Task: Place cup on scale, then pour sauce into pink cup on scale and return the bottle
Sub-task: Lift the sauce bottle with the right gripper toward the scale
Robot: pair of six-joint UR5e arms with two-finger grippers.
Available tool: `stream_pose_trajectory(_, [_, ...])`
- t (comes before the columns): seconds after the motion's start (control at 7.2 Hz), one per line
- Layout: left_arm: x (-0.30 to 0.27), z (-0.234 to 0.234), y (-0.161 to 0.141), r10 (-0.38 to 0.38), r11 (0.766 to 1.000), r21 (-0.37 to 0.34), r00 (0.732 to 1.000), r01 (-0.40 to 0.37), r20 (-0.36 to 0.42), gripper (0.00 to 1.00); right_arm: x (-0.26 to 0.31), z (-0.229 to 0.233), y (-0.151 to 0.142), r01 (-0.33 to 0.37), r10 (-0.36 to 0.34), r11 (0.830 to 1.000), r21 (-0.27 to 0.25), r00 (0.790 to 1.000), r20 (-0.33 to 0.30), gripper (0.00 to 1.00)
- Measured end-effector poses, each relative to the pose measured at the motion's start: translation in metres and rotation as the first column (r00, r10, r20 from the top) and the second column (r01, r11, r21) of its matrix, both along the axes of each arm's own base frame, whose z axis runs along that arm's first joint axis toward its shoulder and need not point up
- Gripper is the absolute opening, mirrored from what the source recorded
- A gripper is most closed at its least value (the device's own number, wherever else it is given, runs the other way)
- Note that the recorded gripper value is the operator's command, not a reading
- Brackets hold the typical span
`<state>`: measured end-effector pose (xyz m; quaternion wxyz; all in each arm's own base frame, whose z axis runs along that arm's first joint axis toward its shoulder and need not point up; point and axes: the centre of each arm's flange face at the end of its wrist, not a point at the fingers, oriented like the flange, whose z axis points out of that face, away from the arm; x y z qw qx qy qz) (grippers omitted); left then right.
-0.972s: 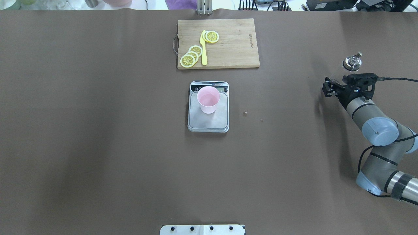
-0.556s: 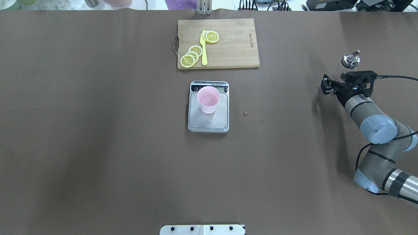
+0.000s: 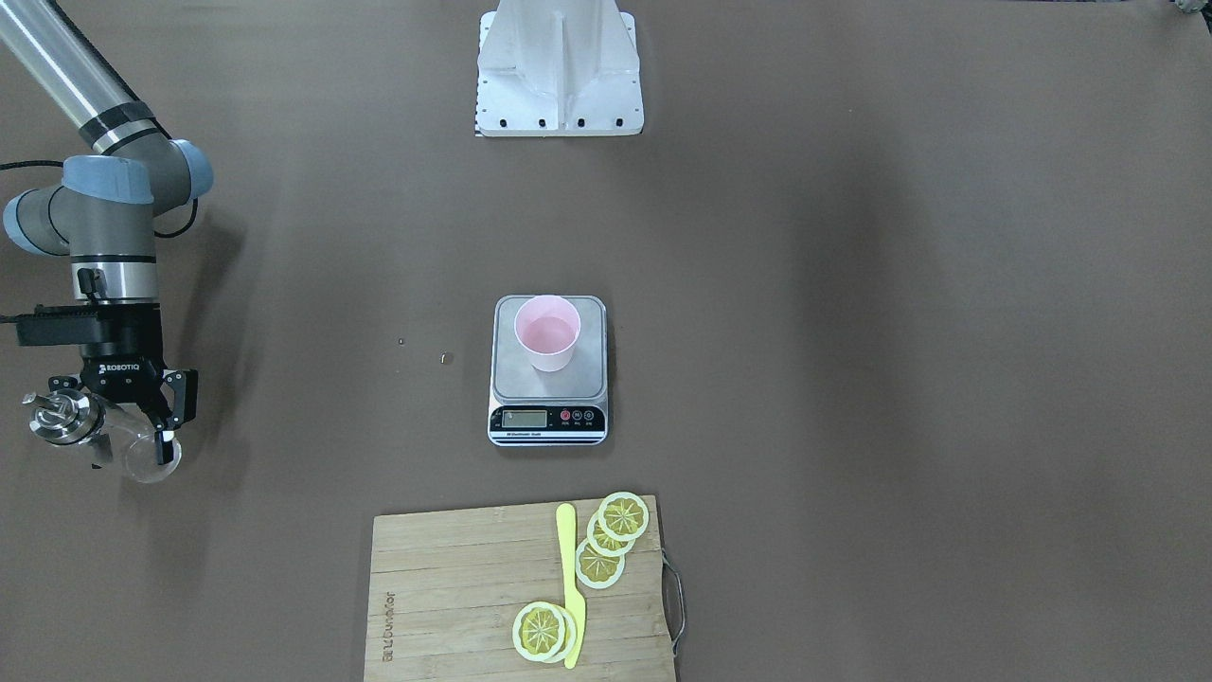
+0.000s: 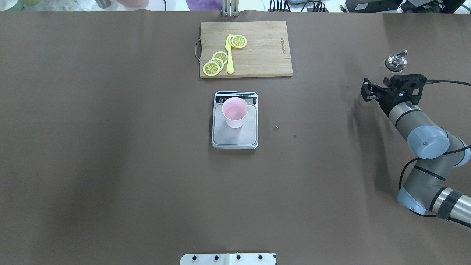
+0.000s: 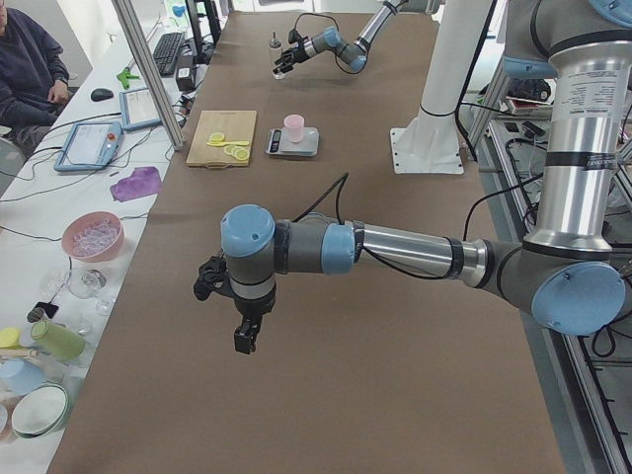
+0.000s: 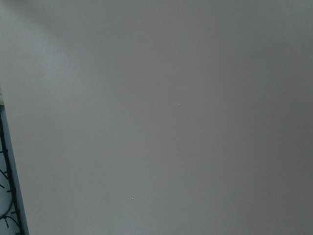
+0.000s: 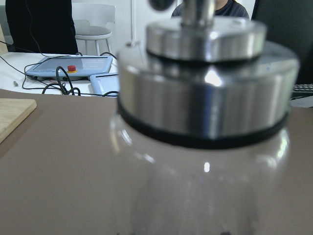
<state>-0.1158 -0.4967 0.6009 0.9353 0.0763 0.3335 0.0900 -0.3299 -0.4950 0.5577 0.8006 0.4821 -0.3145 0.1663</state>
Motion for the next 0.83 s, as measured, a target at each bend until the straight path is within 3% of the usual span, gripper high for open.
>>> stream_pose_trajectory(0.56, [0.001,0.007,0.006,0.001,1.000,-0.013,1.000,-0.001,-0.007,0.98,-0.006,-0.027,0.006,0.046,-0.047,0.999,0.020,0.998,0.038,0.00])
stream_pose_trajectory(0.83, [0.001,0.011,0.008,0.000,1.000,-0.023,1.000,0.000,-0.008,0.98,-0.018,-0.035,0.013,0.060,-0.060,0.998,0.027,0.998,0.009,0.00])
